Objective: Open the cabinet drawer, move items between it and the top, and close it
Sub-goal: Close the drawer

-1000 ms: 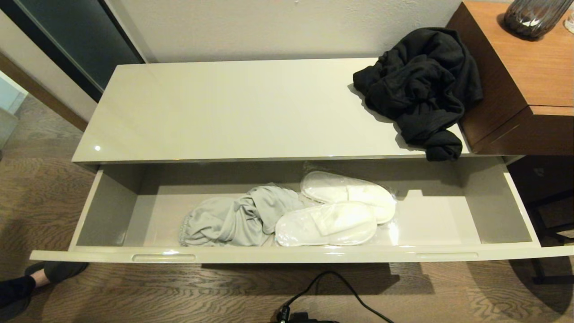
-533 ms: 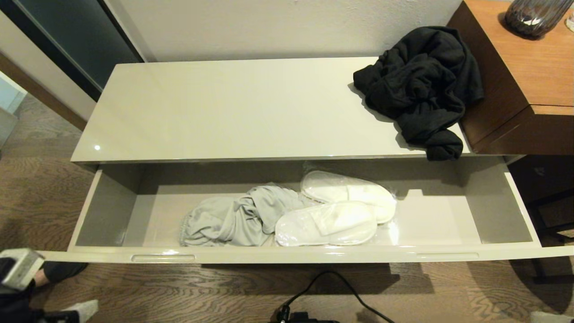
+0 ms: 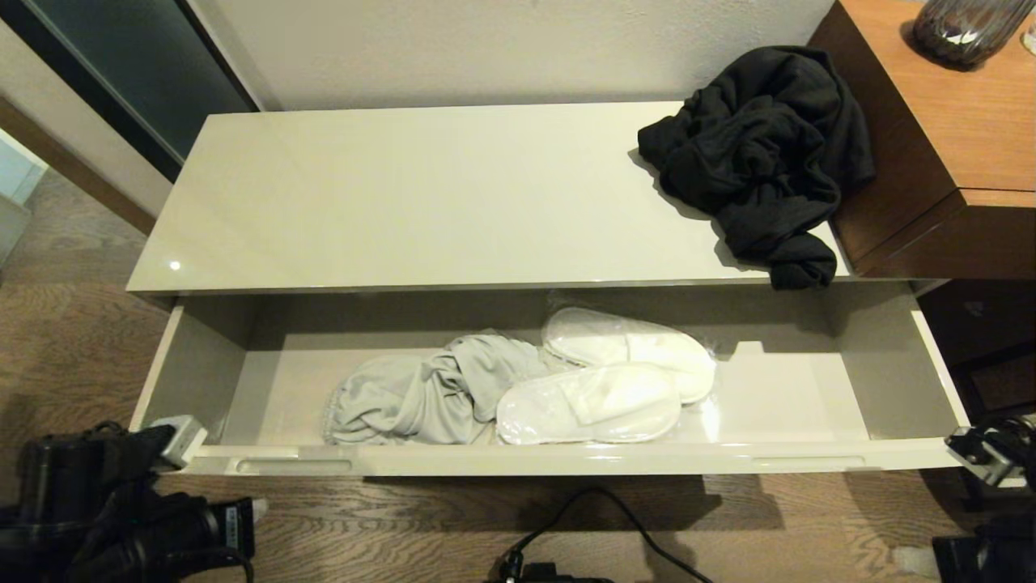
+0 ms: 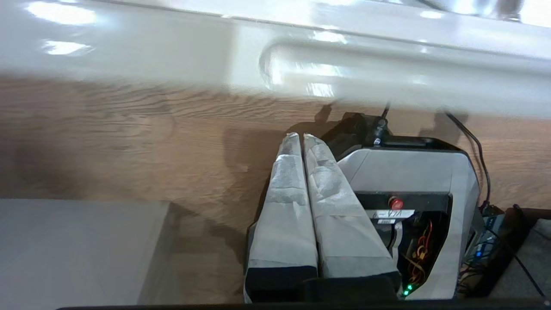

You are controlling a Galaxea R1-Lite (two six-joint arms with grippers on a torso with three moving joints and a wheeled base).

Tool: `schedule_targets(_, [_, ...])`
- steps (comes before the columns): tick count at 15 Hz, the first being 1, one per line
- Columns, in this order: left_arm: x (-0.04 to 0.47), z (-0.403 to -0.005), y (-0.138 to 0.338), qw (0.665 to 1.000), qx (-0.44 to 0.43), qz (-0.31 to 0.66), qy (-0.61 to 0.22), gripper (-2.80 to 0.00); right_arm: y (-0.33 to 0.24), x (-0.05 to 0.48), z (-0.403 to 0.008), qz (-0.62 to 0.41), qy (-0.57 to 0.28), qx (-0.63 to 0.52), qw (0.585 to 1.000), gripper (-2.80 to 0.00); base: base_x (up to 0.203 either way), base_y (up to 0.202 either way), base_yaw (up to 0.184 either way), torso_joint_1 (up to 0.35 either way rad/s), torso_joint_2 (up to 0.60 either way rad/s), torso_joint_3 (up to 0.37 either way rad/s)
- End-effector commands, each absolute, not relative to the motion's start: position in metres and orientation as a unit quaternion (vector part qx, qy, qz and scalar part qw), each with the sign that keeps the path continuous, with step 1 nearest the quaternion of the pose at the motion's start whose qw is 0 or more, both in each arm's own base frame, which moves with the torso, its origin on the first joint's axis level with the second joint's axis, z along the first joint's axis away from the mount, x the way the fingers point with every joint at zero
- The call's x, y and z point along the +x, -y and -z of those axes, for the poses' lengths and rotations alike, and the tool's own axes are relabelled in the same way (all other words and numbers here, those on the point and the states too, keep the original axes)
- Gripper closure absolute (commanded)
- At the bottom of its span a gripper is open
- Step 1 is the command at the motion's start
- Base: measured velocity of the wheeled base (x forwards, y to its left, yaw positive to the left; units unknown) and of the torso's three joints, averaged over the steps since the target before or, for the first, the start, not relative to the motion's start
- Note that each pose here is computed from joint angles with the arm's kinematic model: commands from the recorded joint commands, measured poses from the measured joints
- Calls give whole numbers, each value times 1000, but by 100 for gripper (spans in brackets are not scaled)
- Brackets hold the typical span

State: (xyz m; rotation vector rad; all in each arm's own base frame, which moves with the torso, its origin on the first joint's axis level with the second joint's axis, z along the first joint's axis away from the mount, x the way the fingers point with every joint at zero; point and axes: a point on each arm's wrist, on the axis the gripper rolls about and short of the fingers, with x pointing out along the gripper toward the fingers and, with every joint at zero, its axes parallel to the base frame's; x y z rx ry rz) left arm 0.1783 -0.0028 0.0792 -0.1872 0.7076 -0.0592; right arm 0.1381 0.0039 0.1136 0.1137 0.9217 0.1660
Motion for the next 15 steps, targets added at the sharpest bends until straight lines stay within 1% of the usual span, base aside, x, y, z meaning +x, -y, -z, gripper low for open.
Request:
schedule_targets(1, [190, -56, 3, 917, -97, 28, -387, 0, -4, 151, -99, -79, -480, 59, 872, 0, 0, 0, 0, 0, 0, 0])
schedule_targets(3, [194, -48, 4, 911, -105, 35, -396, 0, -4, 165, -86, -81, -483, 62, 870, 0, 0, 0, 0, 0, 0, 0])
schedule_targets(4, [196, -50, 4, 916, -107, 40, -384, 0, -4, 173, -79, -85, -476, 64, 873, 0, 0, 0, 0, 0, 0, 0])
schedule_targets(6, [197, -53, 4, 924, -108, 42, -365, 0, -5, 187, -78, -96, -411, 61, 904, 0, 0, 0, 0, 0, 0, 0])
schedule_targets(8, [200, -55, 4, 927, -112, 41, -355, 0, -5, 189, -76, -99, -400, 60, 909, 0, 0, 0, 0, 0, 0, 0])
schedule_targets(9, [207, -60, 4, 936, -116, 40, -329, 0, -5, 197, -74, -100, -378, 57, 919, 0, 0, 0, 0, 0, 0, 0])
schedule_targets(13, [222, -71, 4, 947, -114, 42, -296, 0, -7, 228, -77, -80, -244, 31, 966, 0, 0, 0, 0, 0, 0, 0])
schedule_targets(15, [224, -73, 4, 949, -113, 43, -291, 0, -9, 230, -77, -68, -233, 24, 970, 0, 0, 0, 0, 0, 0, 0])
